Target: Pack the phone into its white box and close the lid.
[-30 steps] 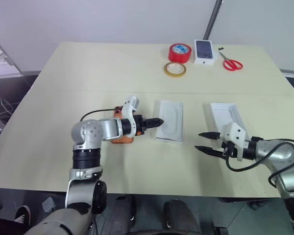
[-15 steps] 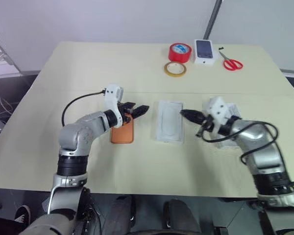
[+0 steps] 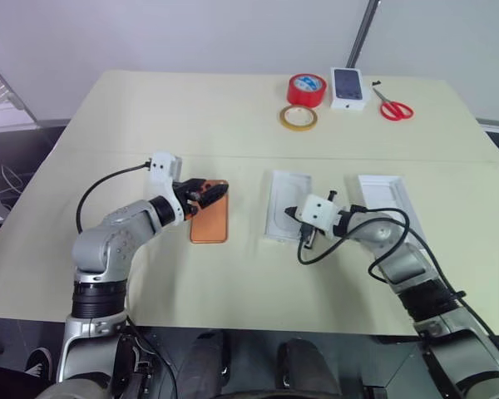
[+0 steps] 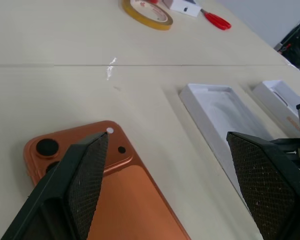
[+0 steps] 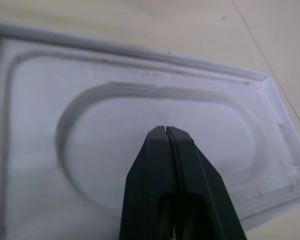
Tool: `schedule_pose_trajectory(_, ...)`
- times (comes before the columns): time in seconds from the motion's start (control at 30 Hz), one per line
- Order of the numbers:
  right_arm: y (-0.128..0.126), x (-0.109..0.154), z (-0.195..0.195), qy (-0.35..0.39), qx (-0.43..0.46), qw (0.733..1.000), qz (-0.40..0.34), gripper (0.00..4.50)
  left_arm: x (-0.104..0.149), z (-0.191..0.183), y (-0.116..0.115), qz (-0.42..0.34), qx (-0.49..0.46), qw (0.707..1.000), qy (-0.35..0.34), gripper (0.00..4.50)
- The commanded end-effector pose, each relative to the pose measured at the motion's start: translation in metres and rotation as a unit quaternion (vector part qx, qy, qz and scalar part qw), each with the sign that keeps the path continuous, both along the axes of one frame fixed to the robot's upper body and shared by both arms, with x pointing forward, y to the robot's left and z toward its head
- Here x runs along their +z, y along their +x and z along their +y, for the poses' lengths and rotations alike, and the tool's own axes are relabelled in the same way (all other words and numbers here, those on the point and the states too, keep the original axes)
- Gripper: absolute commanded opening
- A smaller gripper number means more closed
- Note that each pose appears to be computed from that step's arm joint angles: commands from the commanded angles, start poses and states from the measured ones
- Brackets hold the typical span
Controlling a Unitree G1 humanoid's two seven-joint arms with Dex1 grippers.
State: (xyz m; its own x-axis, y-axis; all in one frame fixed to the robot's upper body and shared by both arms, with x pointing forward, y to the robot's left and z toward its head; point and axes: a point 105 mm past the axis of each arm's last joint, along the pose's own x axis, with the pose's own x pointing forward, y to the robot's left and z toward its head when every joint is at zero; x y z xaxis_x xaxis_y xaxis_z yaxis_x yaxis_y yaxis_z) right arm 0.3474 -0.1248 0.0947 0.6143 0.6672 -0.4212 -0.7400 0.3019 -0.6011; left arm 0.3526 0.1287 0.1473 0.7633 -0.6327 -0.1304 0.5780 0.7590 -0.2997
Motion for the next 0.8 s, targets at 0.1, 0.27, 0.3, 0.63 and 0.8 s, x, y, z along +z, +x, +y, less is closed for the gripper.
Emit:
schedule_pose_trajectory(0.1, -0.009, -0.001, 0.008, 0.005, 0.029, 0.999, 0.017, 0.05, 0.007, -0.001, -0.004, 0.009, -0.009, 1.0, -0.024, 3.97)
schedule_pose_trajectory(0.27, -0.046, -0.006, 0.02, 0.033, 0.121, 0.99, 0.072, 0.05, 0.012, 0.014, -0.005, 0.037, -0.014, 0.998, -0.051, 3.97)
schedule_pose_trajectory(0.3, -0.051, -0.007, 0.017, 0.028, 0.13, 0.988, 0.078, 0.05, 0.012, 0.018, -0.005, 0.043, -0.01, 0.998, -0.053, 3.97)
schedule_pose_trajectory(0.63, -0.042, 0.014, 0.01, 0.054, 0.131, 0.988, 0.055, 0.05, 0.013, 0.039, -0.007, 0.071, -0.001, 0.995, -0.072, 3.97)
schedule_pose_trajectory(0.8, -0.039, 0.04, 0.033, 0.128, 0.134, 0.982, 0.028, 0.05, 0.014, 0.056, -0.013, 0.088, 0.009, 0.992, -0.088, 3.97)
